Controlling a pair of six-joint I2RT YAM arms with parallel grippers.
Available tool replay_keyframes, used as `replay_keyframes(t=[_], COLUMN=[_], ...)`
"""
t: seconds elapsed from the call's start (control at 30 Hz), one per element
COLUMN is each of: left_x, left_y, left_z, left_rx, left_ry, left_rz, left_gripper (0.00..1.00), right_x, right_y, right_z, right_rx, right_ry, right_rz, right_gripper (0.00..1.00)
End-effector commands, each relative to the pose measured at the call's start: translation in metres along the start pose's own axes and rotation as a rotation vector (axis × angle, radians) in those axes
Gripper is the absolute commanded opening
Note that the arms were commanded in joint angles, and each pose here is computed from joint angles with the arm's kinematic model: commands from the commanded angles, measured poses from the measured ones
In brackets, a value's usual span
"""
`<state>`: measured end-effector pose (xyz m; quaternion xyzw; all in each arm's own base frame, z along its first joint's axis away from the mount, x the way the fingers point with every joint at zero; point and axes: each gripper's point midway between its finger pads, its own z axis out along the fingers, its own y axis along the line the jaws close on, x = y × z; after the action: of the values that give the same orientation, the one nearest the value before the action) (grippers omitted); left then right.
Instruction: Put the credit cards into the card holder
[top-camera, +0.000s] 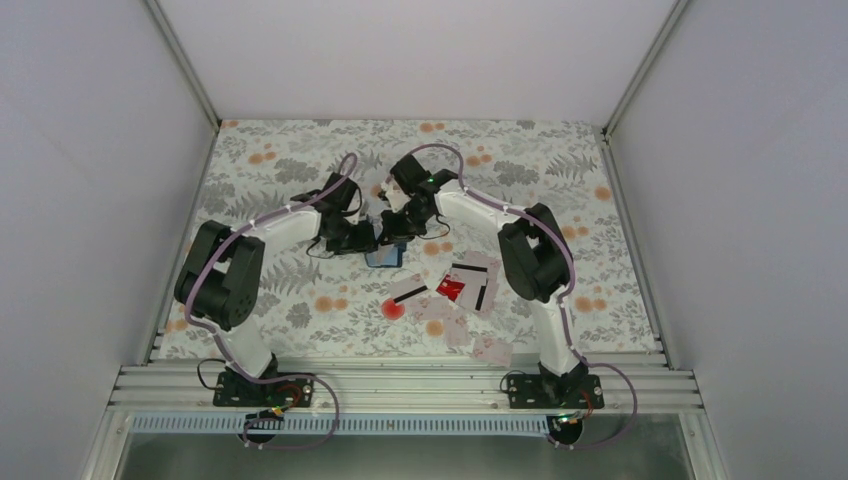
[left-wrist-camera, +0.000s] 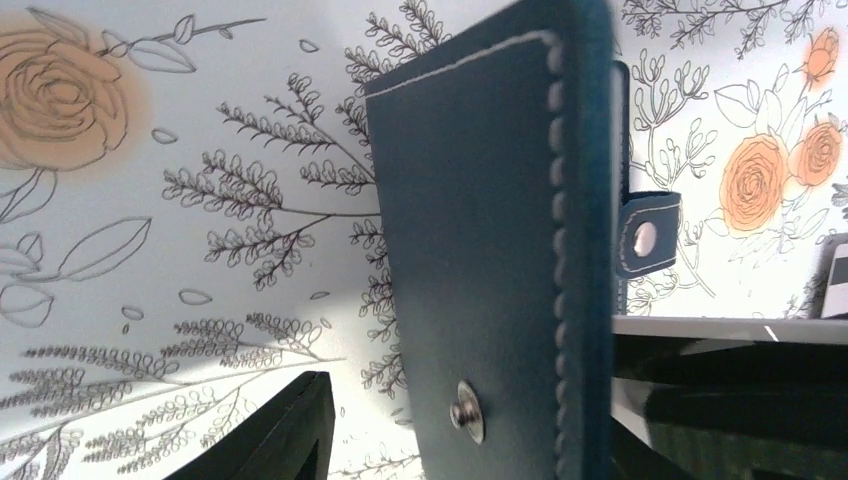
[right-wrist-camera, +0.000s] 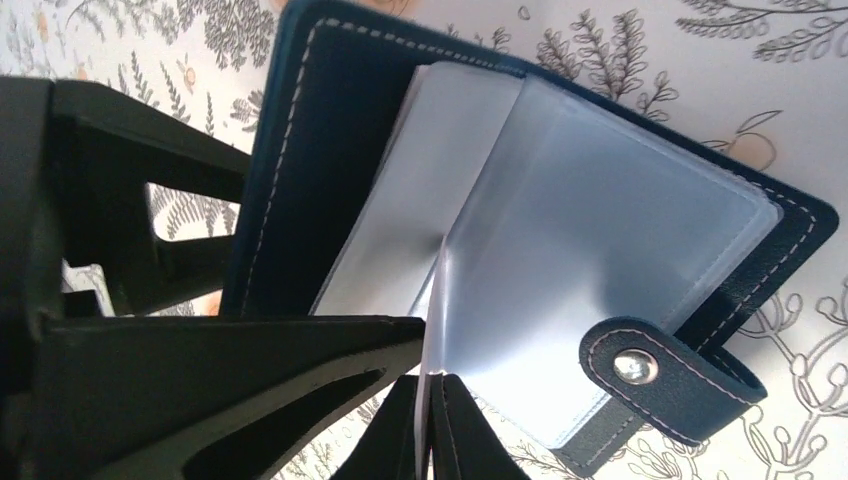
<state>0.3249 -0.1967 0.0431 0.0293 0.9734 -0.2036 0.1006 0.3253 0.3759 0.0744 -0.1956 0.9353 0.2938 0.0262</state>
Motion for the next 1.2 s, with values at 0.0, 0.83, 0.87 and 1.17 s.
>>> replay_keyframes(t=[0.0, 0.83, 0.87, 1.17], left_x=[-0.01, -0.021, -0.02, -0.004], left_y=[-0.009, -0.102, -0.099, -0.074], left_z=[-0.022, -0.15, -0.15, -0.11], left_rx=[0.036, 0.385, 0.371, 0.34], left_ry=[-0.035, -0.34, -0.34, -0.252], left_rz=[0.029, 0.587, 0.576, 0.439], left_gripper=[0.54, 0.4, 0.4, 0.43], right_x=[-0.003, -0.018, -0.019, -0.029], right_y=[0.025, 0.037, 0.037, 0.036], right_z=[-0.01, -0.032, -0.033, -0.021], right_rx=[-0.107, -0.321, -0.32, -0.335], right_ry=[-0.031, -0.104, -0.11, -0.103], right_rz=[-0.129, -0.263, -0.268, -0.292], right_gripper=[0.04, 0.04, 0.04, 0.04])
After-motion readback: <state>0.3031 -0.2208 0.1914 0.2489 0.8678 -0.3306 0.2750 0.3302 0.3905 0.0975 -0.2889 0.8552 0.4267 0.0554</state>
